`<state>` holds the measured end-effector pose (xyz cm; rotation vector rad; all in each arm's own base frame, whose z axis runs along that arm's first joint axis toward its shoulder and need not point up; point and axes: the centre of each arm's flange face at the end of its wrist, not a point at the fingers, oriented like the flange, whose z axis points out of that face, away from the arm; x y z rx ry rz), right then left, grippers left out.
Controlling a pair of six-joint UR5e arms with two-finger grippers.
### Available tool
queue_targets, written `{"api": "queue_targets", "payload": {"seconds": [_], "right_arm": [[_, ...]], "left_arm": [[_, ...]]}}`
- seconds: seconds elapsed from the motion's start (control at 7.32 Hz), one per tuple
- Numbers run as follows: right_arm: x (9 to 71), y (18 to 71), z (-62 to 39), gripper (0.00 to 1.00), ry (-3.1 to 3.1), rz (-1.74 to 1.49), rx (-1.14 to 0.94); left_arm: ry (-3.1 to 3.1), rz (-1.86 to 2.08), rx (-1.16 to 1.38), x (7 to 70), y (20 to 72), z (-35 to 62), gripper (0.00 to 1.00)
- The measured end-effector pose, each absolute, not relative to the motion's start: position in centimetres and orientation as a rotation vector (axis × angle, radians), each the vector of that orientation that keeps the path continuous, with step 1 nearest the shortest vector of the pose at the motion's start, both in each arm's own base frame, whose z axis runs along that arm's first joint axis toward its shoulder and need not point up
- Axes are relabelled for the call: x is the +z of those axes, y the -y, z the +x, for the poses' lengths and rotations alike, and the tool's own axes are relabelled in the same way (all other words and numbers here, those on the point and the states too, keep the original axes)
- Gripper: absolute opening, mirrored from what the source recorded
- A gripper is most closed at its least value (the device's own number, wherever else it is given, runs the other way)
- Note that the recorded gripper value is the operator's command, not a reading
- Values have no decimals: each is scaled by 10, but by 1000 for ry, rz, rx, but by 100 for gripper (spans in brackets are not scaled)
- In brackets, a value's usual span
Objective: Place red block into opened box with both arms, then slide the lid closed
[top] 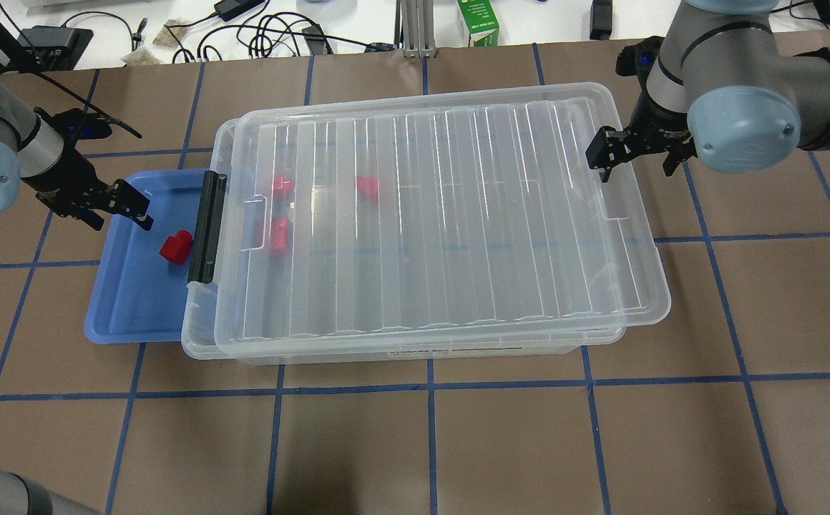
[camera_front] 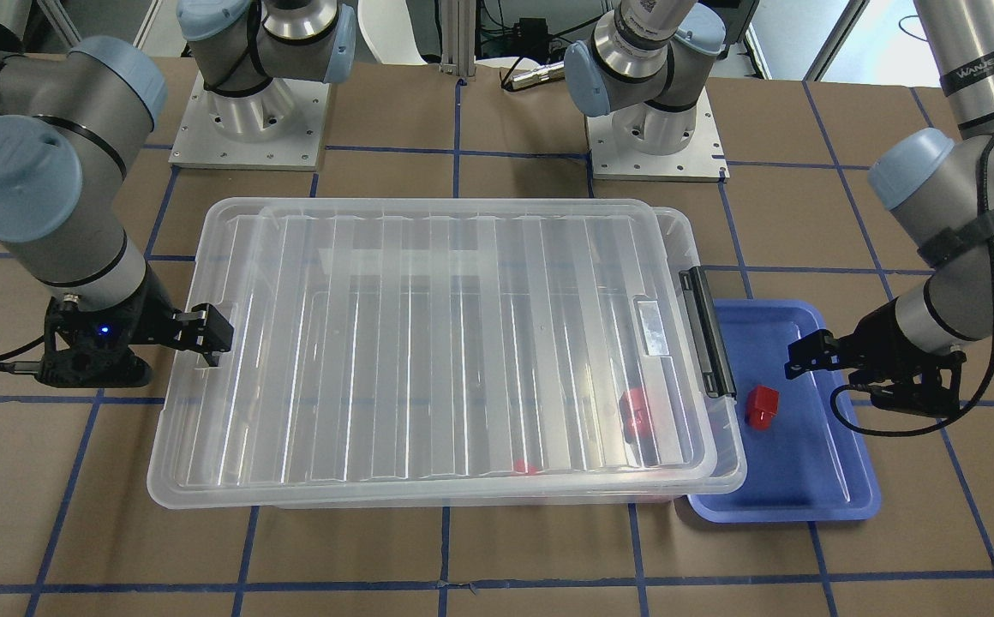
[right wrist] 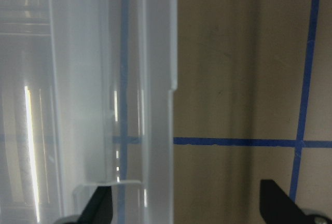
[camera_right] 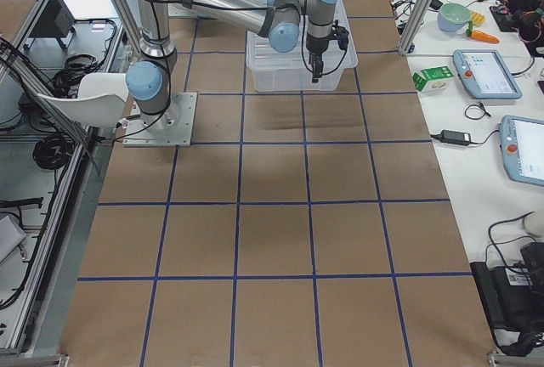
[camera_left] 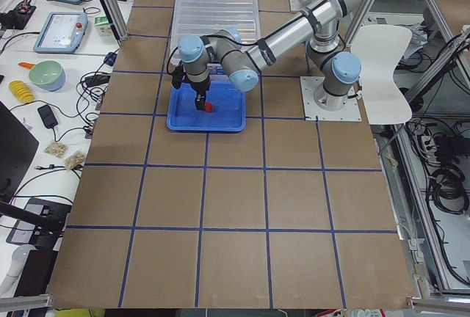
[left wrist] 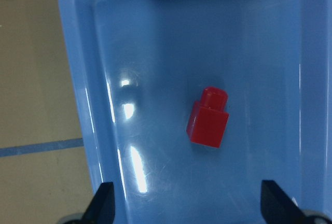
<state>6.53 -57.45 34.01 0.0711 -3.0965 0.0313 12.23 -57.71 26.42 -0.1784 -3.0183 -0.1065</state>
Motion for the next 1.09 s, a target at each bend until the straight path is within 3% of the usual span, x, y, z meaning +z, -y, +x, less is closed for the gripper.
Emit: {"api": "queue_targets", "payload": {"seconds": [0.96, 1.09], "right_arm": [[347, 578, 26, 100, 3103, 50, 39], [347, 579, 22, 100, 3102, 59, 38]], "left_arm": [[2990, -319, -163, 208, 595, 104, 100], [2985, -340, -178, 202, 598, 94, 90]]}}
